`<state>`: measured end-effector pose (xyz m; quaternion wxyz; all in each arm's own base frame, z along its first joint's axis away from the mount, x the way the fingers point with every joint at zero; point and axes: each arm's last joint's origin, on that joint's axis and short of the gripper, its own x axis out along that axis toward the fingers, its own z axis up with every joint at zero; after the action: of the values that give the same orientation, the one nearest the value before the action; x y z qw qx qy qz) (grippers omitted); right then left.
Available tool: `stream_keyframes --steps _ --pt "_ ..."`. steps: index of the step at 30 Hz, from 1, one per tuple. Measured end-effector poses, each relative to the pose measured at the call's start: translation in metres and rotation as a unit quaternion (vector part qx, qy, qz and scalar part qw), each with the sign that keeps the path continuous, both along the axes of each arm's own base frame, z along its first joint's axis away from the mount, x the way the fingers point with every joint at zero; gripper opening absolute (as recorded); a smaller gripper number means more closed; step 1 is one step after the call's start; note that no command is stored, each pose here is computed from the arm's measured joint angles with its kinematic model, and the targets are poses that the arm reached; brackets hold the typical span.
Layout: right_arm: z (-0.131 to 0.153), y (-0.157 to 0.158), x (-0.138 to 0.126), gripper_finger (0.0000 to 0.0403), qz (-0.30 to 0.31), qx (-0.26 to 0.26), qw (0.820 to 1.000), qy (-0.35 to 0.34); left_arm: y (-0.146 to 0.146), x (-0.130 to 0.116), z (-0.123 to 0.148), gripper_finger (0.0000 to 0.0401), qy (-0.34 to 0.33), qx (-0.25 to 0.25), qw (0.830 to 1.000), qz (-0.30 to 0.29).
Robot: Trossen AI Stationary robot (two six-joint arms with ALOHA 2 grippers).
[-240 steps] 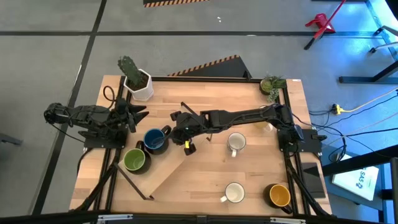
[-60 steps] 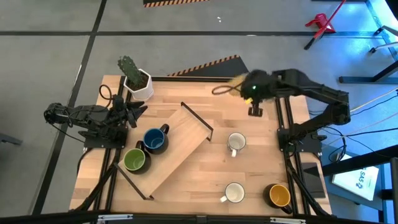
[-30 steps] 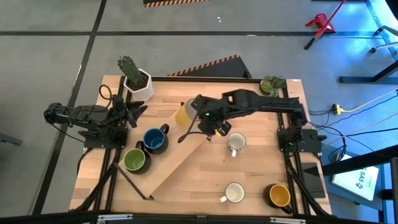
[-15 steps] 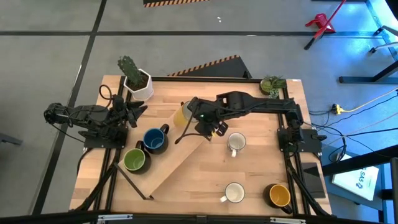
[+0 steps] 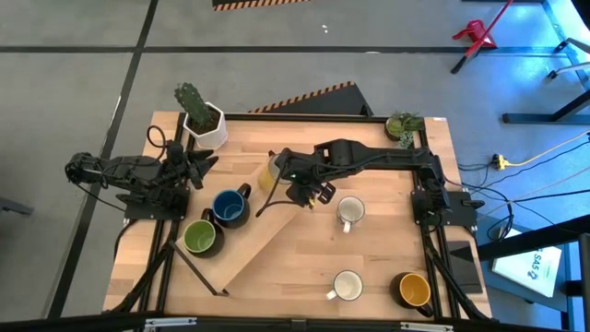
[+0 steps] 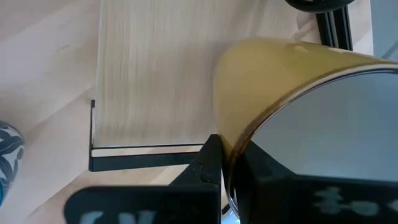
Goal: Place coffee mugs
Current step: Put the yellow white mug on the shelf
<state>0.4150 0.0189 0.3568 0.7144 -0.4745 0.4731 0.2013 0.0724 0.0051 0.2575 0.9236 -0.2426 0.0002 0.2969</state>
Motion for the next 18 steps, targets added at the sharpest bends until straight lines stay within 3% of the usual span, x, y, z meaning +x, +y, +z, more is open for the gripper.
stream_keyframes --steps 8,18 --pt "0.0007 0.0006 -0.0030 0.0023 0.006 0.006 1.000 0.010 0.0000 0.0000 0.0000 0.0188 0.000 0.000 1.000 0.000" --pt "0.0013 -0.0002 -0.0022 0.0081 0.003 0.003 1.000 0.005 0.0000 0.0000 0.0000 0.0188 0.000 0.000 1.000 0.000"
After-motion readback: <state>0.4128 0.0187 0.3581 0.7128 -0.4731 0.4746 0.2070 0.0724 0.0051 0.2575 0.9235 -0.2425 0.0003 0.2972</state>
